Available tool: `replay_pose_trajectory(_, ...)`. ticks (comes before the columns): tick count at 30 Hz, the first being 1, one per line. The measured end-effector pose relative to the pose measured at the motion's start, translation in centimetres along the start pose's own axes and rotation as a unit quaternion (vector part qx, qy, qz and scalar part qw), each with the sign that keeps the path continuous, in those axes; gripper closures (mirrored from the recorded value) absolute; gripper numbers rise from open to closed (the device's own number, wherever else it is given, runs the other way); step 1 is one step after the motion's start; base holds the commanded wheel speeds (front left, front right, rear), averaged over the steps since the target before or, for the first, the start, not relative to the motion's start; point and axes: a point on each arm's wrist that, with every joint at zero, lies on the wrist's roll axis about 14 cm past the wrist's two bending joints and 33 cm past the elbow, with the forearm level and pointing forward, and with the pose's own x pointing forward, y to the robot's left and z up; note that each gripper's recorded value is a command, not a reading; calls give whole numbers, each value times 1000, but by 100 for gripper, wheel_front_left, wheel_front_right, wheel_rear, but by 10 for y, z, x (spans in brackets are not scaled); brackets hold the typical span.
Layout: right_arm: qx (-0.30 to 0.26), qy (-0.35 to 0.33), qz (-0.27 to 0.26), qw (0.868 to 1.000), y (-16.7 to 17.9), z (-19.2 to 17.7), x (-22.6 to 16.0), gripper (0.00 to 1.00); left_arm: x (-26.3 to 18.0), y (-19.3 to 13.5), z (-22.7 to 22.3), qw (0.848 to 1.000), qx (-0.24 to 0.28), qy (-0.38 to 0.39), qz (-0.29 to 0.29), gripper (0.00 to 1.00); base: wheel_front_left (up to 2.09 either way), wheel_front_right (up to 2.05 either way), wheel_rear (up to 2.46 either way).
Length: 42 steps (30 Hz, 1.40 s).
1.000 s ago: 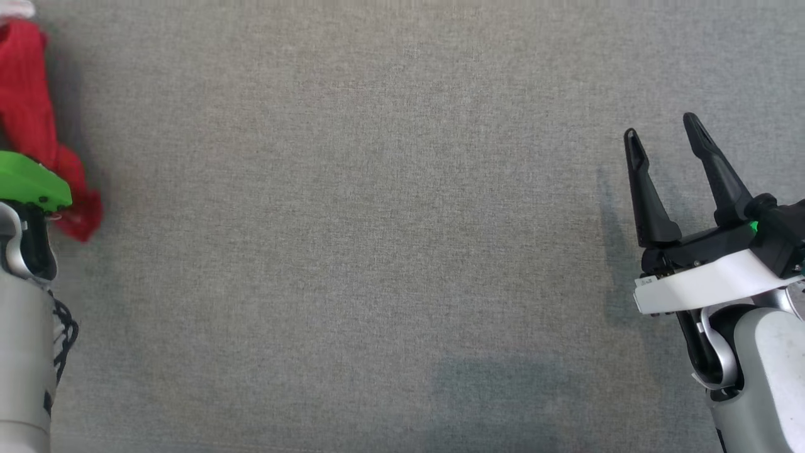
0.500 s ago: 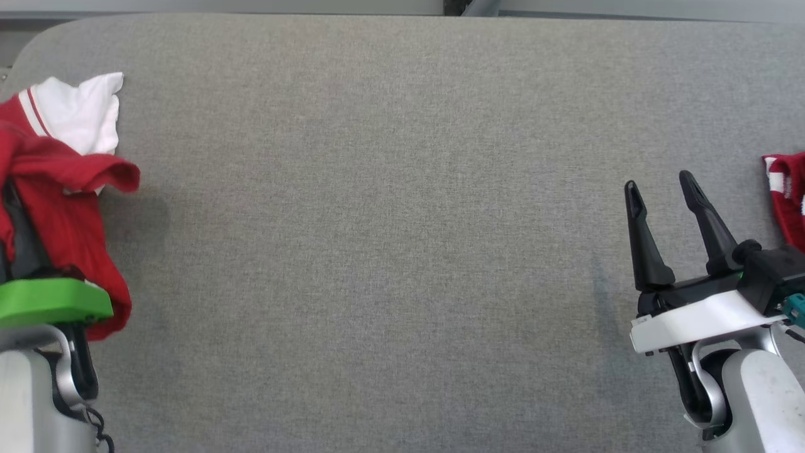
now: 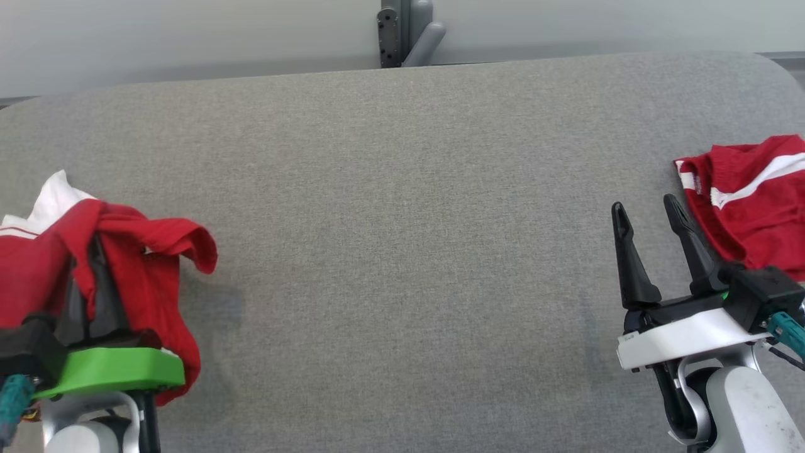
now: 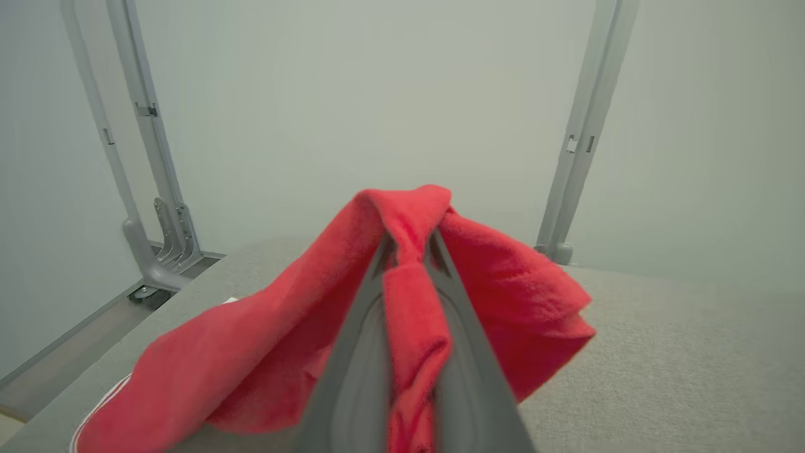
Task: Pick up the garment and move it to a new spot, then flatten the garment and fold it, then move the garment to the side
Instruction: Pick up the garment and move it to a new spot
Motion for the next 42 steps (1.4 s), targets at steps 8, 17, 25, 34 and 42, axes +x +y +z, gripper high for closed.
replay_pose_trajectory(8,-8,-14,-38,999,-23,11,-12,0,18,-115,-4,984,-21,9,-174,100,0,0,0)
replay_pose_trajectory(17,-11,-5,-98,995,-56,4,-34,0,15,-240,-53,934,-34,78,-347,100,0,0,0)
replay_pose_trajectory(25,-13,15,-150,988,-83,-12,-50,0,-1,-283,-134,896,-30,175,-406,100,0,0,0)
replay_pose_trajectory(34,-22,30,-168,985,-95,-21,-55,0,-7,-302,-139,887,-59,164,-427,0,0,0,0)
replay_pose_trajectory(42,-27,22,-133,991,-82,-17,-44,0,33,-245,-98,937,-65,87,-333,0,0,0,0)
